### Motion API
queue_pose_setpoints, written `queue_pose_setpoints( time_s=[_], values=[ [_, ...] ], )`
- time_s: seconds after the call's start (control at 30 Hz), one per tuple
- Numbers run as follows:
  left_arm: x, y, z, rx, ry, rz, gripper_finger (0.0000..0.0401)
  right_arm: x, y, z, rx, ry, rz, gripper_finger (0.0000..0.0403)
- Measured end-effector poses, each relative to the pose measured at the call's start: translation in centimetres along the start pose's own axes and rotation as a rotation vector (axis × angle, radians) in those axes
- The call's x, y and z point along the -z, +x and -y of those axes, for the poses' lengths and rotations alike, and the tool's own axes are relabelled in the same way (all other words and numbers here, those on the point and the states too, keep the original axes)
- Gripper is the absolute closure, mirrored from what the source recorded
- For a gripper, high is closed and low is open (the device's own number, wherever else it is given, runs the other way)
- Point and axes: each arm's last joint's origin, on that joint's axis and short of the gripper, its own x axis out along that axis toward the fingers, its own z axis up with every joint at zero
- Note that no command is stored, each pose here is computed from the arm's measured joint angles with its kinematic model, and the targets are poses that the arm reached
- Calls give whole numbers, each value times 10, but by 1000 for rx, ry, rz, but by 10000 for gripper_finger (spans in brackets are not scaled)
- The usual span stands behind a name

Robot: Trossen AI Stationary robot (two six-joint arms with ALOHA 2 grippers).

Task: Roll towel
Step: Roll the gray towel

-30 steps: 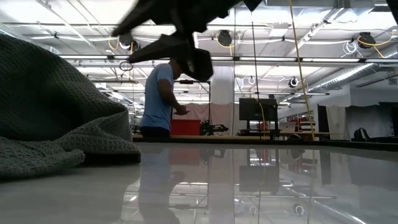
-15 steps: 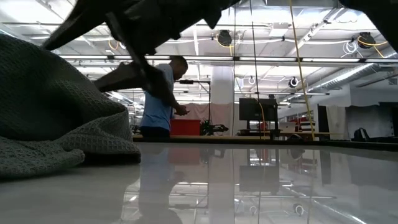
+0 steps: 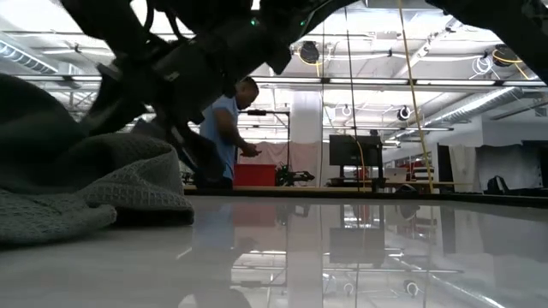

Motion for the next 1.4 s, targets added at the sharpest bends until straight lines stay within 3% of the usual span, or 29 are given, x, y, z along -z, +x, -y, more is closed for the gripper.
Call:
queue_pose_setpoints(
  time_s=[0.03, 0.1, 0.43, 0.63, 0.77, 1.0, 1.13, 1.4],
  values=[
    [0, 0, 0, 0, 0, 0, 399, 0, -2, -1, -4, -15, -12, 366],
    [0, 0, 0, -1, 0, 1, 399, -2, -9, -4, -2, -41, -28, 389],
    [0, 0, -2, -39, 30, 18, 399, -16, -57, -15, 62, -96, -87, 400],
    [1, 0, -3, -71, 32, 18, 399, -29, -114, -27, 116, -115, -95, 401],
    [5, -3, -8, -126, -68, 7, 399, -37, -164, -35, 214, -122, -45, 402],
    [7, -9, -8, -113, -101, 27, 382, -48, -248, -46, 312, -223, 78, 402],
    [5, -10, -7, -102, -67, 56, 359, -54, -279, -40, 342, -281, 105, 402],
    [-10, 1, 7, -14, -107, 178, 332, -62, -341, -32, 359, -378, 188, 403]
  ],
)
